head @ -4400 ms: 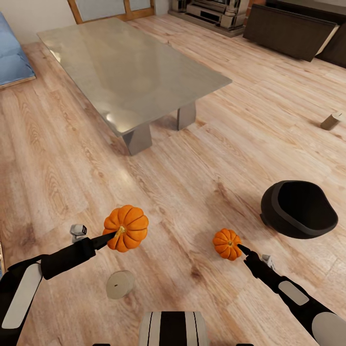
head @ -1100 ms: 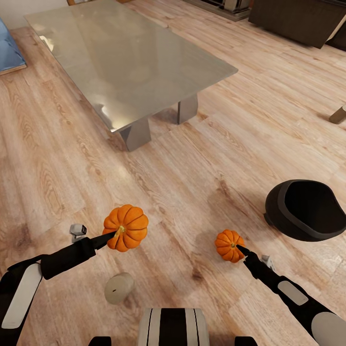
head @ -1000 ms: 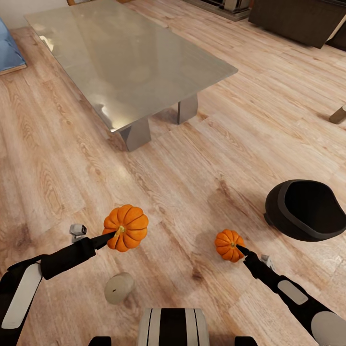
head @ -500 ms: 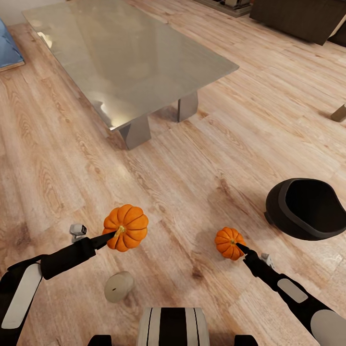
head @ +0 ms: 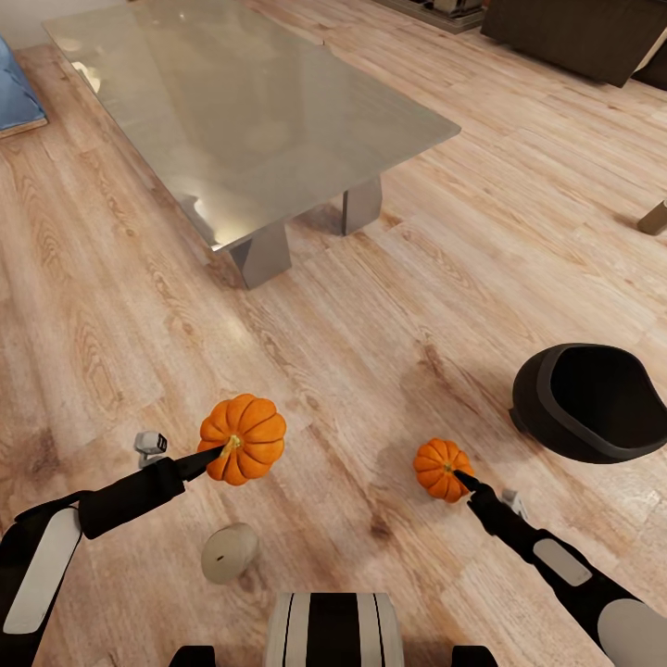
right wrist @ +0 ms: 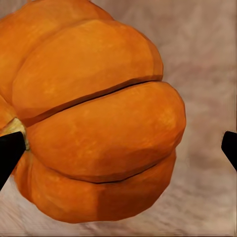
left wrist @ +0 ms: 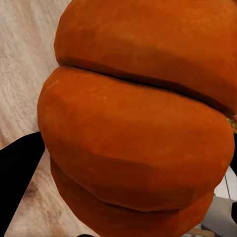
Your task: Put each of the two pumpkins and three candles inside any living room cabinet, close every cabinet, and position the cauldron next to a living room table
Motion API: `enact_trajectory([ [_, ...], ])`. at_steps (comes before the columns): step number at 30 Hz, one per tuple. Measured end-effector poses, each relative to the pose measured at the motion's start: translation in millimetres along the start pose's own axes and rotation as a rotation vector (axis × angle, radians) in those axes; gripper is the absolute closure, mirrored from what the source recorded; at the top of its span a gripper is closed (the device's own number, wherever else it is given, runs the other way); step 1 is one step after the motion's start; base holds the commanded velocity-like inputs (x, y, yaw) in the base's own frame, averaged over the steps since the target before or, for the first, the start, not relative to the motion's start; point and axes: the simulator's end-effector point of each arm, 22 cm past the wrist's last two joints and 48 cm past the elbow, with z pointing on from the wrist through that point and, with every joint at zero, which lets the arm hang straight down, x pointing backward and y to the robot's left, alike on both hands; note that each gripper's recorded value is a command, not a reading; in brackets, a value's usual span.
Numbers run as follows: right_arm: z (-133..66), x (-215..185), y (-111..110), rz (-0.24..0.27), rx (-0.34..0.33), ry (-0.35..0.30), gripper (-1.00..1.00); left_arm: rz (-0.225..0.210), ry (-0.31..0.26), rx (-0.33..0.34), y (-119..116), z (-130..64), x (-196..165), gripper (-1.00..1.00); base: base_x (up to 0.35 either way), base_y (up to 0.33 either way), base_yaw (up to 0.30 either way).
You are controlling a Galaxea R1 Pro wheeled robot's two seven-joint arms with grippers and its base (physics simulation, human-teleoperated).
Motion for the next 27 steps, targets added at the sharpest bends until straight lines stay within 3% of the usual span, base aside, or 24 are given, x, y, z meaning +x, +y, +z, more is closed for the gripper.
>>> enact_trajectory([
  [14,-0.2,9.0,0.8,-0.053,-0.008,0.035,-1.00,0.000,0.001,0.001,0.0,0.3,0.2,1.00,0.000,0.000,0.000],
  [22,-1.5,17.5,20.1,-0.085,-0.097,0.068,-1.00,0.000,0.001,0.001,-0.1,0.2,0.4,1.00,0.000,0.000,0.000],
  [27,-1.5,17.6,22.5,-0.087,-0.106,0.069,-1.00,-0.001,0.002,0.000,0.1,0.4,0.7,1.00,0.000,0.000,0.000],
])
